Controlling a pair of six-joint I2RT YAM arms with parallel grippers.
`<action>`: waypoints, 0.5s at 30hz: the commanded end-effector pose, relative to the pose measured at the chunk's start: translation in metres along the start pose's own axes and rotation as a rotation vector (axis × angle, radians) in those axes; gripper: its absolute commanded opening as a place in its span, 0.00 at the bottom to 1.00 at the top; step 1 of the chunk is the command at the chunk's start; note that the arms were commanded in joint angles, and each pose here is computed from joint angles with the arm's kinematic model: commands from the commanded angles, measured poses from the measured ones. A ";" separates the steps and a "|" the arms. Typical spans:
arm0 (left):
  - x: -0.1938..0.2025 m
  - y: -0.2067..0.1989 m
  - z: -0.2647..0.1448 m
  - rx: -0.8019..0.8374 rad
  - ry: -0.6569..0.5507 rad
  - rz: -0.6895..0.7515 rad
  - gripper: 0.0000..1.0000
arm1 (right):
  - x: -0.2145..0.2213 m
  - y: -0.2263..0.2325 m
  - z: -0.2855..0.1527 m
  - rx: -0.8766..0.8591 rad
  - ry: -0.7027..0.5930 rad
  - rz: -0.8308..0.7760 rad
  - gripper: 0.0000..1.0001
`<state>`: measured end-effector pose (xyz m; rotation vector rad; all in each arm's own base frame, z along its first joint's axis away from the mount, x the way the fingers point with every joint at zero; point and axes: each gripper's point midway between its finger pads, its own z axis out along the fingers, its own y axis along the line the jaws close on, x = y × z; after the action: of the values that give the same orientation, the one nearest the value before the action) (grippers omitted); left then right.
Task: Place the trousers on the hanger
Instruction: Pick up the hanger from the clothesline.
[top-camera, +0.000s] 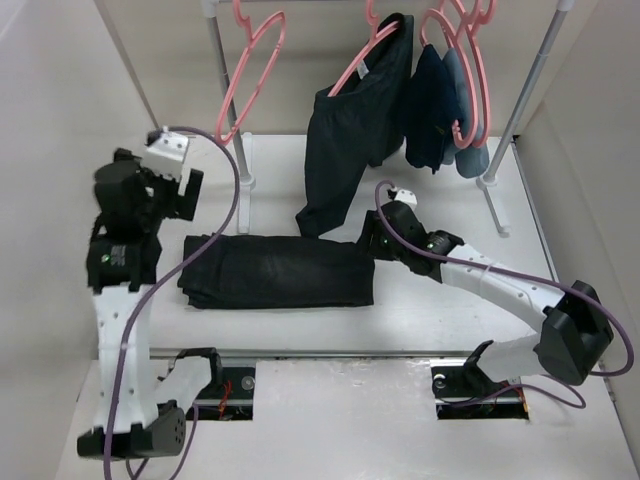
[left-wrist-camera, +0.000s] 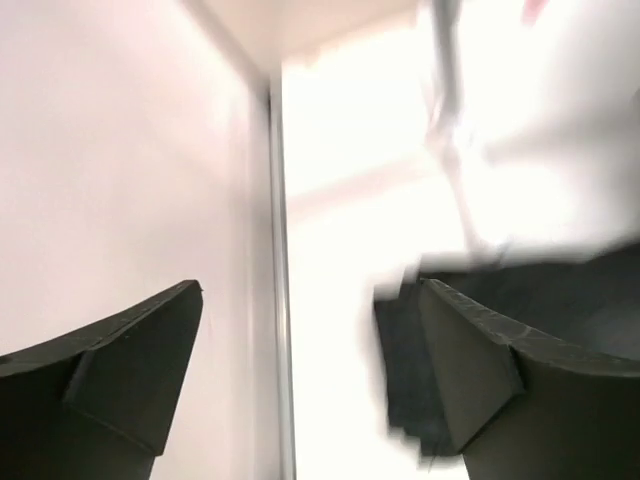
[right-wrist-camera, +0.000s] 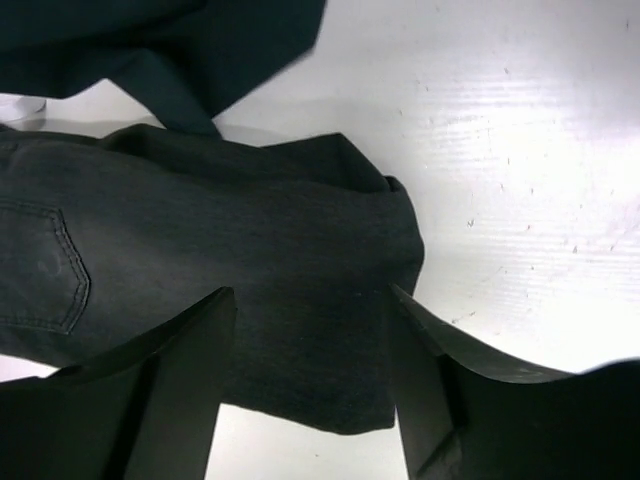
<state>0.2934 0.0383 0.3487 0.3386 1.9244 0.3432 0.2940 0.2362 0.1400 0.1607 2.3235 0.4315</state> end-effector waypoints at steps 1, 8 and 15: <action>-0.084 -0.016 -0.060 0.168 -0.304 -0.079 0.90 | -0.010 0.001 -0.010 0.033 -0.034 -0.086 0.66; -0.205 -0.026 -0.098 0.401 -0.612 -0.214 0.96 | -0.007 0.001 -0.012 0.033 -0.024 -0.124 0.71; -0.266 -0.036 -0.003 0.377 -0.561 -0.235 0.99 | 0.001 -0.009 -0.012 0.039 -0.016 -0.160 0.74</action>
<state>0.3342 -0.0835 0.5936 0.4199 1.3280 -0.2223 0.2879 0.2290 0.1401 0.0276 2.3329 0.3237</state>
